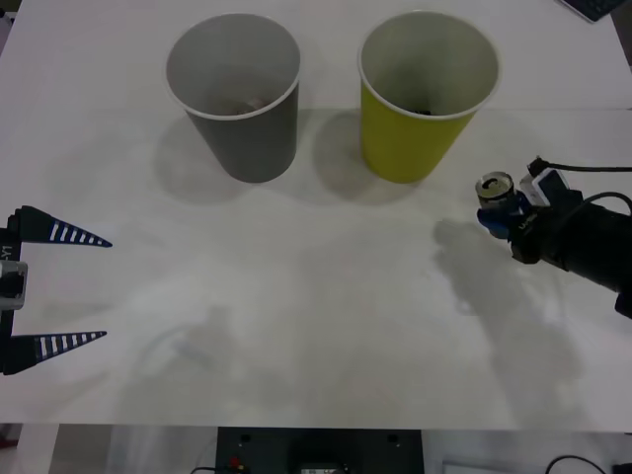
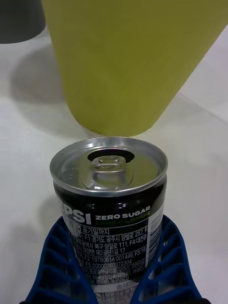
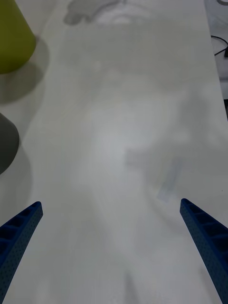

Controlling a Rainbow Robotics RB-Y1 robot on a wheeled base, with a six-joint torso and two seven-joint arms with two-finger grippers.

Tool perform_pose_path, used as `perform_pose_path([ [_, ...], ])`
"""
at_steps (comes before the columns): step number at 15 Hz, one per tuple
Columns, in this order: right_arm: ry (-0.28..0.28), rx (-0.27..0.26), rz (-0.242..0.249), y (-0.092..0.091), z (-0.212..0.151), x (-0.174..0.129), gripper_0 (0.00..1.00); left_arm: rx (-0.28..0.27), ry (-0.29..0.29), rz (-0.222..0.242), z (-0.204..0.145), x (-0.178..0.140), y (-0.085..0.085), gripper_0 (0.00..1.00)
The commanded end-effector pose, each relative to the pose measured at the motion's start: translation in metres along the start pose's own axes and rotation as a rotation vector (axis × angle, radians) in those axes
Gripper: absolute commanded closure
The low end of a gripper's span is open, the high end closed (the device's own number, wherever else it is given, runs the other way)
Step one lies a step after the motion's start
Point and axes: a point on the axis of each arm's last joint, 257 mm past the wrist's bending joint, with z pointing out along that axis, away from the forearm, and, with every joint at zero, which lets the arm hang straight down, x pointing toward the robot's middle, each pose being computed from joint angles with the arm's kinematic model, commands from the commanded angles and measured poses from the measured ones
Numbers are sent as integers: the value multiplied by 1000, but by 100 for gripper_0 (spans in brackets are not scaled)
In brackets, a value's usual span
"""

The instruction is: Put the can into the green bin and the plastic bottle into the gray bin

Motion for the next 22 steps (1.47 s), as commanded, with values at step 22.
perform_pose_path([
  [22, 393, -193, 26, -46, -92, -167, 100, 0, 0, 0, 0, 0, 0, 0],
])
